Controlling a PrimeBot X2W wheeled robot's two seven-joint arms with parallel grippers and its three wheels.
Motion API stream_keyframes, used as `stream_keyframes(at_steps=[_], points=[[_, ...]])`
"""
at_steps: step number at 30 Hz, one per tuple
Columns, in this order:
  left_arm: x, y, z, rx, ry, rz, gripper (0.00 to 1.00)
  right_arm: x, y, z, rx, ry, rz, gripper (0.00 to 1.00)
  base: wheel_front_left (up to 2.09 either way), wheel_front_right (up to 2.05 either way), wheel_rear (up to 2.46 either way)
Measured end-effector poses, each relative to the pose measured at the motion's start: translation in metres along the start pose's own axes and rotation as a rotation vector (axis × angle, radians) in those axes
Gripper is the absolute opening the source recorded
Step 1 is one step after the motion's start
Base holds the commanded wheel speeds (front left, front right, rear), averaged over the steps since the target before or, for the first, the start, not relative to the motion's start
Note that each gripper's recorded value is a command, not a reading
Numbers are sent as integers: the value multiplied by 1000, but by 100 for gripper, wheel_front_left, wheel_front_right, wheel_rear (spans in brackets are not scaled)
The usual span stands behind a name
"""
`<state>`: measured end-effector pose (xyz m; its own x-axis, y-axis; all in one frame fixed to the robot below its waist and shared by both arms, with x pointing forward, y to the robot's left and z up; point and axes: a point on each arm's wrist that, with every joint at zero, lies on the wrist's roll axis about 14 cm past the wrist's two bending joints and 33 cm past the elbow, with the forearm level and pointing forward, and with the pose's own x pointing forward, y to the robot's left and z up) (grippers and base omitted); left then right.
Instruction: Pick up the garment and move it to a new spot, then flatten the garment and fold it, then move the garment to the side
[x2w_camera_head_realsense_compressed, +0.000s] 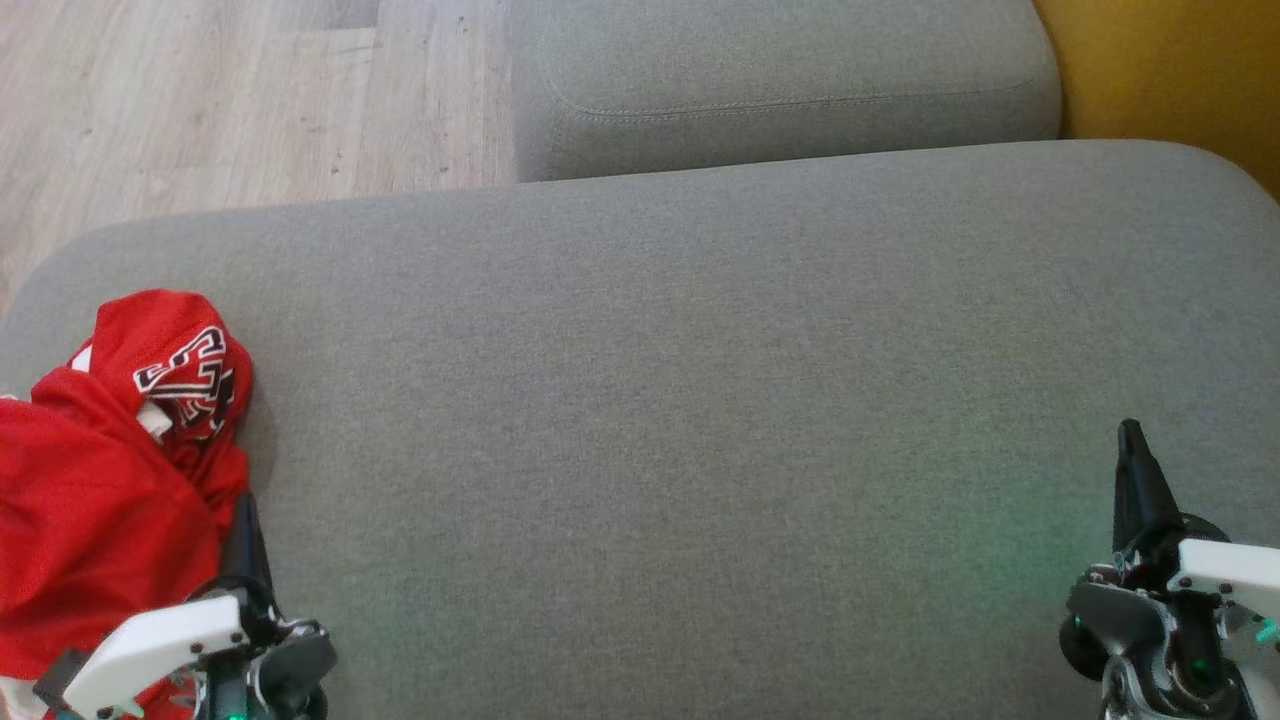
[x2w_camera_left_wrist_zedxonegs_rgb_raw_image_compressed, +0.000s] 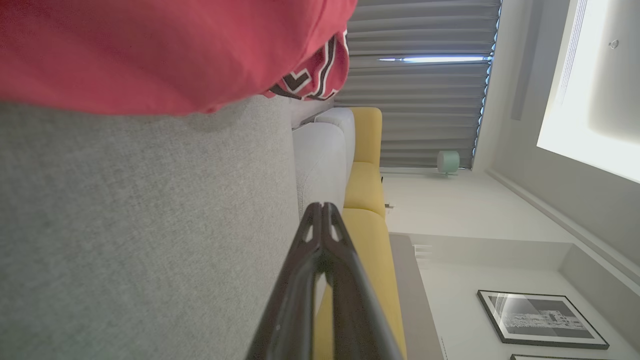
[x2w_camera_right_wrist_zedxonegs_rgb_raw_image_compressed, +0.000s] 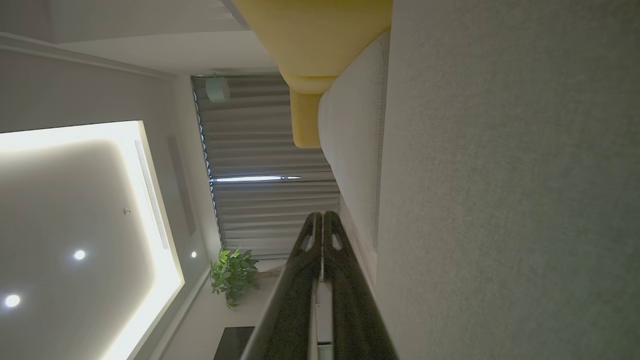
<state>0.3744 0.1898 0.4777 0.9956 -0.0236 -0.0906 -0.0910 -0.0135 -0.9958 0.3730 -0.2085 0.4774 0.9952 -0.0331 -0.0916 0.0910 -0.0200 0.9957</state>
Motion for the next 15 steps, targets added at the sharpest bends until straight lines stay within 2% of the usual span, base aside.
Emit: stream_keyframes(at_steps=[1, 2, 3, 4, 8, 15], points=[[-1, 2, 0, -1, 0, 8, 100, -1, -2, 0, 1, 0, -7, 100, 0, 0, 0], [-2, 8, -1, -3, 1, 25, 100, -2, -8, 0, 3, 0, -25, 100, 0, 0, 0], [-5, 16, -1, -6, 0, 49, 0, -6, -17, 0, 6, -1, -51, 0, 0, 0, 0], [-9, 26, -1, -9, -1, 77, 100, -10, -27, 0, 8, -3, -80, 100, 0, 0, 0], [-26, 53, -3, -18, -5, 158, 100, -27, -55, 0, 14, -6, -165, 100, 0, 0, 0], [-25, 46, -3, 32, -8, 139, 100, -27, -51, -6, -16, 3, -151, 100, 0, 0, 0]])
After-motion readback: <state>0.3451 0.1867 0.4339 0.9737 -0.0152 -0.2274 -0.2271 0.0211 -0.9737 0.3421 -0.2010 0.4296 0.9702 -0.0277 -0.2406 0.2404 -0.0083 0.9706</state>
